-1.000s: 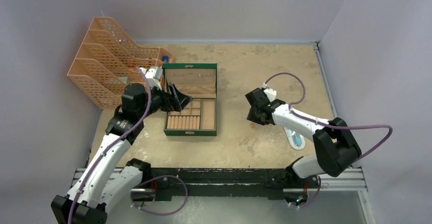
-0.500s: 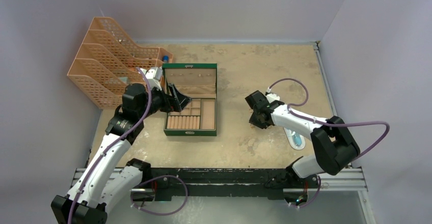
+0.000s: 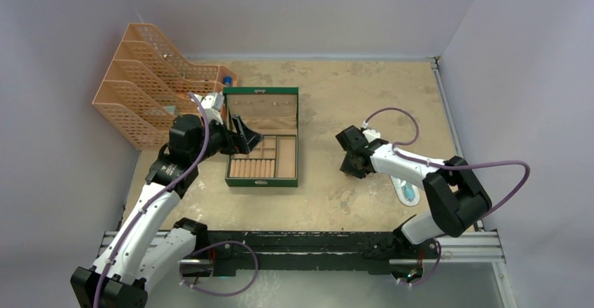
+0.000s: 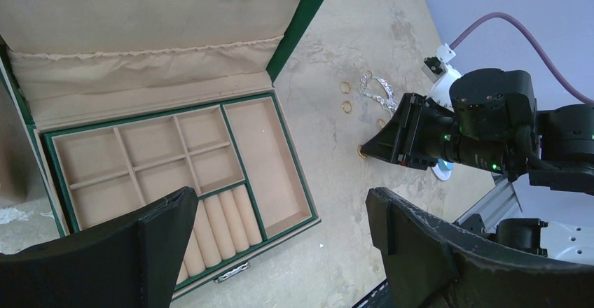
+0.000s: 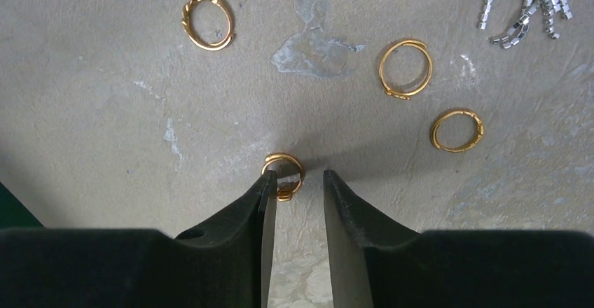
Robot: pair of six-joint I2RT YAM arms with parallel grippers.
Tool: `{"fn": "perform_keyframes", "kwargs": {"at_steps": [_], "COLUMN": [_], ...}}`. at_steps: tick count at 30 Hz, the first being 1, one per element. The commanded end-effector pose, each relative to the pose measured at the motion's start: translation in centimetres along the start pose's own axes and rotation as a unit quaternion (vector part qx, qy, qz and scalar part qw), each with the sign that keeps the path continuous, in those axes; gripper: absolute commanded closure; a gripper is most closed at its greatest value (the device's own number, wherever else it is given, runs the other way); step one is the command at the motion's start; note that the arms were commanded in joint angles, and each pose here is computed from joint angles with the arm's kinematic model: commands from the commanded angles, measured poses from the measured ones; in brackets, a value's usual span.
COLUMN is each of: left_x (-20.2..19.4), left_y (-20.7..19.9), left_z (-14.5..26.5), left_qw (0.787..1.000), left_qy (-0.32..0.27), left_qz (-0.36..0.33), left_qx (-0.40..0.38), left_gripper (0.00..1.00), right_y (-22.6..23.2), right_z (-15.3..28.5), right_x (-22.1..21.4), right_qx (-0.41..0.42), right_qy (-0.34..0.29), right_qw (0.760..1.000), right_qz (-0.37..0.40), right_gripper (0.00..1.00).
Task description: Organize the mixed jewelry
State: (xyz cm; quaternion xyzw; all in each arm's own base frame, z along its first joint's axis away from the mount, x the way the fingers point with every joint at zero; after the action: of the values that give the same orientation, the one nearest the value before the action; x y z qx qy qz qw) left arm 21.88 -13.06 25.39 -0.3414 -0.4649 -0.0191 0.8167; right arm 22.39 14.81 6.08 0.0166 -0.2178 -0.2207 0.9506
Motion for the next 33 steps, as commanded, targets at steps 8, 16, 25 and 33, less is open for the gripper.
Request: {"fn": "perform_keyframes", "kwargs": {"at_steps": [8, 16, 25, 33], "left_x": [1.2, 1.1, 1.0, 1.1], "left_y": [-0.4, -0.2, -0.2, -0.2], "left_z": [0.0, -0.1, -0.2, -0.1], "left_qw": [1.0, 1.0, 1.0, 1.0], "left_qy": [-0.019, -0.017, -0.013, -0.014], "left_qz": [-0.001, 0.002, 0.005, 0.005], "left_qx": [-0.001, 0.003, 0.003, 0.003], "left_gripper": [0.08, 0.08, 0.08, 0.08], "right_y": [0.7, 0.4, 0.0, 0.2], "right_z": [0.4, 0.6, 0.4, 0.1], "right_x": [-0.8, -1.5, -1.9, -1.2], "right_qx": [0.047, 0.007, -0.024, -0.032], "right_qy": [0.039, 0.045, 0.032, 0.008], "right_qw": [0.987, 0.991, 0.994, 0.995], "right_qz": [0.147, 0.127, 0.102, 0.096], "right_gripper": [0.75, 0.68, 0.78, 0.86]}}
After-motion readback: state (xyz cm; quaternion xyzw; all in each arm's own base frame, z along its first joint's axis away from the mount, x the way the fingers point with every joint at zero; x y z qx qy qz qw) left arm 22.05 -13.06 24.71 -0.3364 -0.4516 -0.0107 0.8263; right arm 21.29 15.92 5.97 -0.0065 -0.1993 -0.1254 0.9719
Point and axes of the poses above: each gripper's point midway between its finger pads, its own z axis back along the fingers, its own y axis along the line the jaws close on, x = y × z, the point moved 5 cm from there along z, back along the fingers
